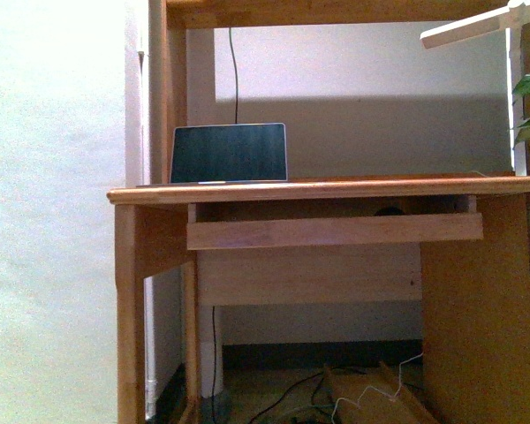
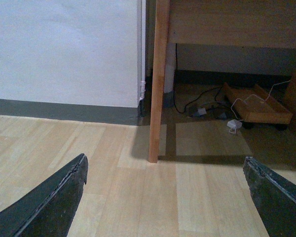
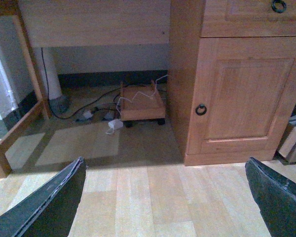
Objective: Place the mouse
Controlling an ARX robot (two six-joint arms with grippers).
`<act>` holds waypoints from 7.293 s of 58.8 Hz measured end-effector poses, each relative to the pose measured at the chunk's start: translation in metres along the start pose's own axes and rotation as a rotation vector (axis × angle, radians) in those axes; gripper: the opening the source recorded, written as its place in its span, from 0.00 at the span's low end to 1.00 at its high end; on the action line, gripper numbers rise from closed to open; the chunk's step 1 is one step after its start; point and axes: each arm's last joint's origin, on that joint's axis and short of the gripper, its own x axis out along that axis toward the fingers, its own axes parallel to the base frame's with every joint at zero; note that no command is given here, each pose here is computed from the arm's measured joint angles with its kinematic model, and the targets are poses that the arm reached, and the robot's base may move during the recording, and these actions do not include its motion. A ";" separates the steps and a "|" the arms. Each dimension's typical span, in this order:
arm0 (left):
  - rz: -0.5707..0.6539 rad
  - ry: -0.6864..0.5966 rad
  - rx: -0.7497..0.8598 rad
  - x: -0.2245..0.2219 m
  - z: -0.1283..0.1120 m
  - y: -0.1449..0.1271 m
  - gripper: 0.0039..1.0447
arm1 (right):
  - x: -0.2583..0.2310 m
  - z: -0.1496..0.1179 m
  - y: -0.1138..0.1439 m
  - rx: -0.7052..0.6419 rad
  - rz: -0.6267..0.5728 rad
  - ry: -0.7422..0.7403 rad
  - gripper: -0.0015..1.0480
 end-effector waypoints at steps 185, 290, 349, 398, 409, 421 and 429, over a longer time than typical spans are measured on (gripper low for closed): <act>-0.576 -0.424 1.510 0.349 -0.071 -0.053 0.93 | 0.000 0.000 0.000 0.000 0.000 0.001 0.93; -0.641 0.234 -0.114 0.221 0.070 -0.096 0.93 | 0.000 0.000 0.000 0.000 0.000 0.001 0.93; -0.011 0.001 -0.004 0.000 0.000 -0.011 0.08 | 0.020 0.020 0.006 0.253 0.200 0.047 0.93; 0.002 0.003 0.000 0.000 0.000 0.000 0.35 | 0.151 0.053 0.106 -0.145 0.186 0.198 0.93; 0.002 0.003 0.000 0.000 0.000 0.000 0.62 | 0.175 0.045 0.113 -0.205 0.130 0.280 0.93; 0.002 0.003 0.000 0.000 0.000 0.000 0.93 | 0.194 0.033 0.111 -0.265 0.053 0.356 0.93; 0.002 0.003 0.002 0.000 0.000 0.000 0.93 | 0.209 0.033 0.104 -0.277 -0.017 0.382 0.93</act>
